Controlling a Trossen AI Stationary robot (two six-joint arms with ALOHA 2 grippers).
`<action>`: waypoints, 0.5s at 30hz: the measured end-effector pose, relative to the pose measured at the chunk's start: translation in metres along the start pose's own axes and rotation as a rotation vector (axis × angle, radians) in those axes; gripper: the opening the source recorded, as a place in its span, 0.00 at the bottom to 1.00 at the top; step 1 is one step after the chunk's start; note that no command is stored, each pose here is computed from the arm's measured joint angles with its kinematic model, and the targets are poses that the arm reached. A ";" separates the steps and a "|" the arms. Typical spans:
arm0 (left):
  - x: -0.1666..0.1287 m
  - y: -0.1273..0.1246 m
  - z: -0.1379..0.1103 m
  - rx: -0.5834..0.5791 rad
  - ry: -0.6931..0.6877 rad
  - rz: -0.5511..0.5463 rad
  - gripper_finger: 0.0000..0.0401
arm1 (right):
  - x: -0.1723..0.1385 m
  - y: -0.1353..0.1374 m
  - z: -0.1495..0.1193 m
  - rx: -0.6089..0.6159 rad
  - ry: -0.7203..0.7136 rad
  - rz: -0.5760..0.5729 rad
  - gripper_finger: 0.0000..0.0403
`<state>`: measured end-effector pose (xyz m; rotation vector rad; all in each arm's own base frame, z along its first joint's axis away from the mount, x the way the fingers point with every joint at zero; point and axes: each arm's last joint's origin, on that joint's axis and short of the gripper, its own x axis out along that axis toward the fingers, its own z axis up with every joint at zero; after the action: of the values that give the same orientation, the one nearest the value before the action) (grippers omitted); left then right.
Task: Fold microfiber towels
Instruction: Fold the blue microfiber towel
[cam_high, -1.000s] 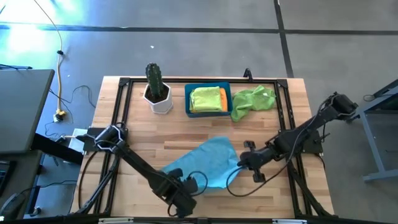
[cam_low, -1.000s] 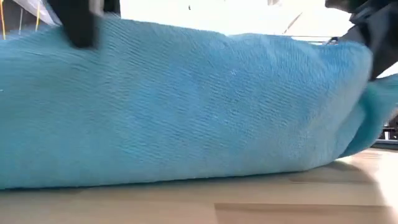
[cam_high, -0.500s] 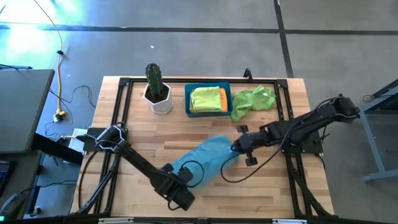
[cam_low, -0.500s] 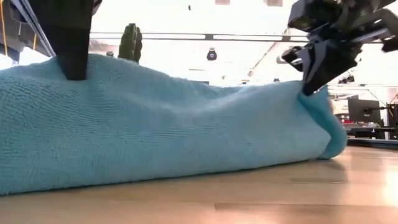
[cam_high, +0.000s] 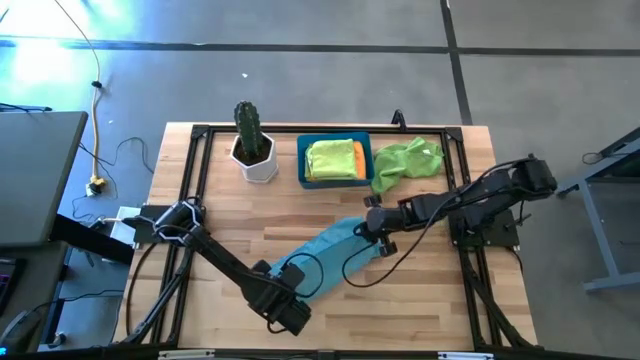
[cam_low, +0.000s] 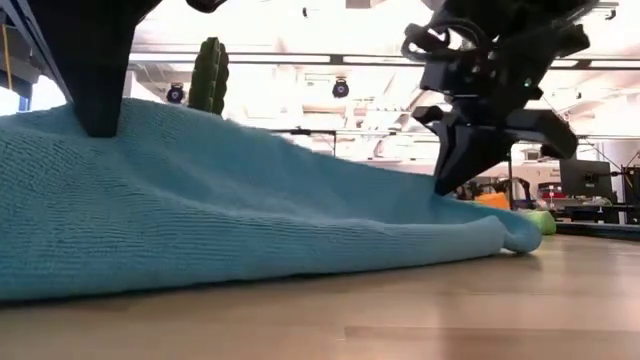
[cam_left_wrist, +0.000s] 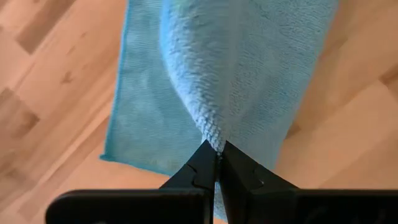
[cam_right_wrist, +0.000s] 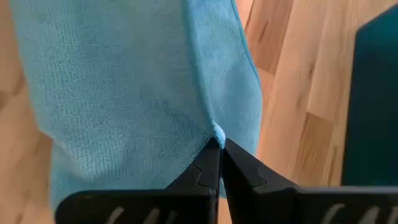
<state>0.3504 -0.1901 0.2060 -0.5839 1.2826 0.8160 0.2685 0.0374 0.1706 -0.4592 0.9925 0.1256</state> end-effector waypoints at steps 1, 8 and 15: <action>0.000 0.001 0.000 0.002 0.002 0.011 0.01 | 0.002 -0.001 0.000 -0.006 -0.004 -0.005 0.00; 0.000 0.005 0.000 0.006 0.004 0.047 0.01 | 0.006 -0.012 0.004 -0.028 -0.064 -0.047 0.00; 0.000 0.009 0.000 -0.011 0.008 0.094 0.01 | 0.007 -0.020 0.004 -0.001 -0.079 -0.070 0.00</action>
<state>0.3427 -0.1850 0.2068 -0.5397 1.3217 0.8999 0.2815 0.0201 0.1734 -0.4855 0.8975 0.0806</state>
